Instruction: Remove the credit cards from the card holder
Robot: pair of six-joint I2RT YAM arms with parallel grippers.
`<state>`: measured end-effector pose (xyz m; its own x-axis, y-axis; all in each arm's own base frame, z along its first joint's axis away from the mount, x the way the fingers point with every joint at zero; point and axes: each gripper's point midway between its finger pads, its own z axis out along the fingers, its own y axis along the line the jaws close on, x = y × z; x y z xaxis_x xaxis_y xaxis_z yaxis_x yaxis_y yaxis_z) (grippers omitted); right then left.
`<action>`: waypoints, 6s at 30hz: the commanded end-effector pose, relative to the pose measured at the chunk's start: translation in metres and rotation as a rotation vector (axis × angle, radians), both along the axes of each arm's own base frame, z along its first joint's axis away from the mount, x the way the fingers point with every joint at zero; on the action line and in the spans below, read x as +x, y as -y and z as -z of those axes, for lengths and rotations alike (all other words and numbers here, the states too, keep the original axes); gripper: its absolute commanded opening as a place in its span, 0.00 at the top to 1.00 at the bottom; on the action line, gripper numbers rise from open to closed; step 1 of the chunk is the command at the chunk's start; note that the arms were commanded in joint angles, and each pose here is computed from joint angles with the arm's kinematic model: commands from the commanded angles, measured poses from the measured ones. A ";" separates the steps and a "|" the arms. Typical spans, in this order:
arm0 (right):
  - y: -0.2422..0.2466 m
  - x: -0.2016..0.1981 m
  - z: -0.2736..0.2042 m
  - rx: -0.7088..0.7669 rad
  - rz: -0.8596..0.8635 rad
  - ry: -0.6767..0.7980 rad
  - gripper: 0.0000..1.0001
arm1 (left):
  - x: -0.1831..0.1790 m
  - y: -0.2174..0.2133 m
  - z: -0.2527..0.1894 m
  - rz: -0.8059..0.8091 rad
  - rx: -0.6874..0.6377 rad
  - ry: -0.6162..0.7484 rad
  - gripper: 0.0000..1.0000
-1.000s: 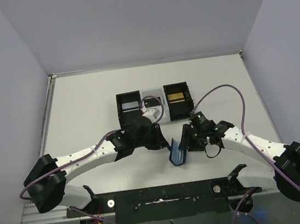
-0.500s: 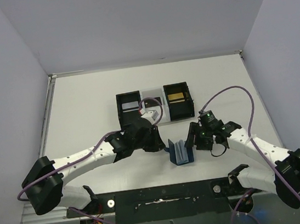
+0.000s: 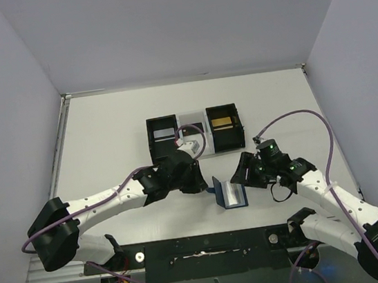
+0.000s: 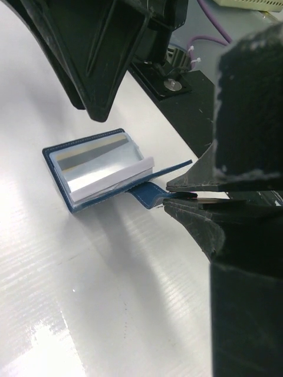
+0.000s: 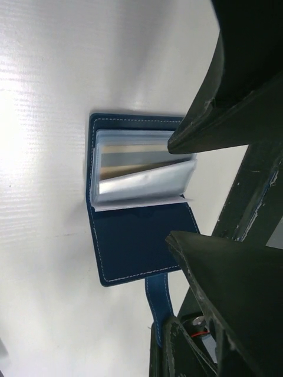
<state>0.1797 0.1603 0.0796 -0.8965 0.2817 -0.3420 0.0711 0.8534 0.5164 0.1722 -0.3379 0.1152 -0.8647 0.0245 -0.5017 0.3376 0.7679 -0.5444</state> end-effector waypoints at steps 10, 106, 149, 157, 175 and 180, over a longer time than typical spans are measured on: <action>-0.026 -0.005 0.013 0.146 -0.071 -0.013 0.49 | -0.006 -0.017 0.033 -0.041 0.120 -0.034 1.00; -0.048 -0.008 0.013 0.132 -0.152 0.001 0.55 | -0.012 -0.024 0.062 -0.146 0.114 -0.097 1.00; -0.042 -0.020 0.038 0.058 -0.203 -0.082 0.51 | -0.013 -0.026 0.062 -0.148 0.112 -0.100 1.00; -0.057 -0.017 0.026 0.167 -0.217 -0.047 0.52 | -0.013 -0.026 0.062 -0.146 0.112 -0.102 1.00; -0.018 -0.003 0.016 -0.043 -0.070 0.005 0.46 | -0.015 -0.032 0.063 -0.154 0.120 -0.099 1.00; -0.026 -0.008 0.031 -0.054 -0.101 -0.047 0.45 | -0.016 -0.027 0.061 -0.130 0.104 -0.098 1.00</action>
